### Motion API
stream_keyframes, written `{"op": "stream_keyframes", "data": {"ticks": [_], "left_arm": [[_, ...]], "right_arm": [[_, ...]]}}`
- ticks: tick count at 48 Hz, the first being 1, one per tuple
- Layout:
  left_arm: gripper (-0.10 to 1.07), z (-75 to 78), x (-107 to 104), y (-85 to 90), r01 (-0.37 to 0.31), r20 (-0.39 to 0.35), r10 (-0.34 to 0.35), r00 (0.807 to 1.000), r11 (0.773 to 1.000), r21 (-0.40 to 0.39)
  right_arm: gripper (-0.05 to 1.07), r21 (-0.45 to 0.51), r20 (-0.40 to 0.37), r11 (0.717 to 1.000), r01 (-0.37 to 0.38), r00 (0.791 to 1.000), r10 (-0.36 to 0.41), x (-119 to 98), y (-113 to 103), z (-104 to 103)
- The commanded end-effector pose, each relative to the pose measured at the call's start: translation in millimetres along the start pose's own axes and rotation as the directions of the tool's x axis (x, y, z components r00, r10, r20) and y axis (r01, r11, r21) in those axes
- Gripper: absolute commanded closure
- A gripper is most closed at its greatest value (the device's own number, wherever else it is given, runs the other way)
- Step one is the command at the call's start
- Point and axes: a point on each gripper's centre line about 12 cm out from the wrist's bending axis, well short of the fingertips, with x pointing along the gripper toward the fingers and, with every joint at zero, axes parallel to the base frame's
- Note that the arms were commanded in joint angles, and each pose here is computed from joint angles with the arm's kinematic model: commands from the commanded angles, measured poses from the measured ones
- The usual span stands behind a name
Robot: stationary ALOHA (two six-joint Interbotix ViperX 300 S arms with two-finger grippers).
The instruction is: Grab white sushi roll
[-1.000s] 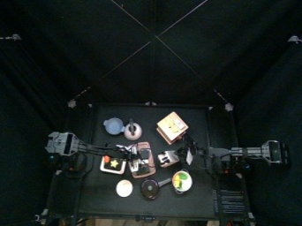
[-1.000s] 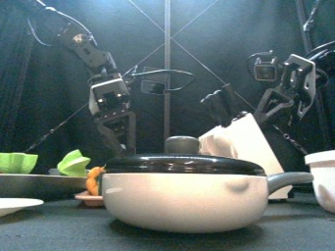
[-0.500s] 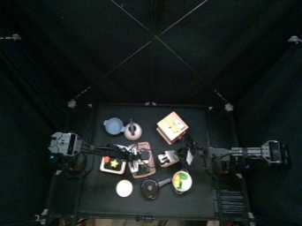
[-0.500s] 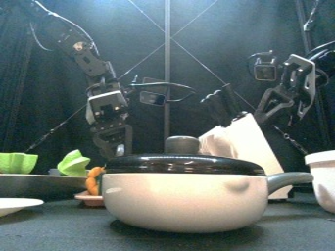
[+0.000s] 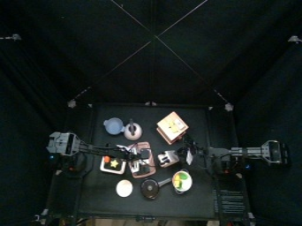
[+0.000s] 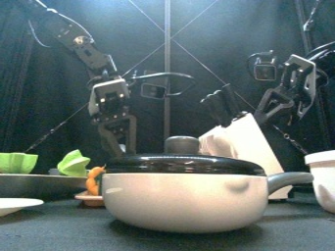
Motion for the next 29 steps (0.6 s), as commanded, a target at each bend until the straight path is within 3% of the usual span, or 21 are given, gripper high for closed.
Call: {"op": "stream_keyframes", "data": {"ticks": [1, 16, 29], "left_arm": [[0.38, 20.7, -25, -2.8, 0.016, 0.100, -0.016, 0.995, 1.000, 0.007], [0.38, 24.0, -49, -7.2, 0.040, 0.221, -0.046, 0.974, 0.999, 0.032], [0.38, 23.8, -70, -8.9, 0.061, 0.308, -0.070, 0.949, 0.997, 0.040]], "right_arm": [[0.61, -0.006, 0.017, 1.000, -0.007, 1.000, 0.008, 0, 2, 5], [0.61, -0.054, 0.022, 0.999, -0.005, 1.000, 0.006, -3, 3, 8], [0.61, -0.091, 0.121, 0.994, -0.053, 0.991, 0.063, -17, 17, 33]]}}
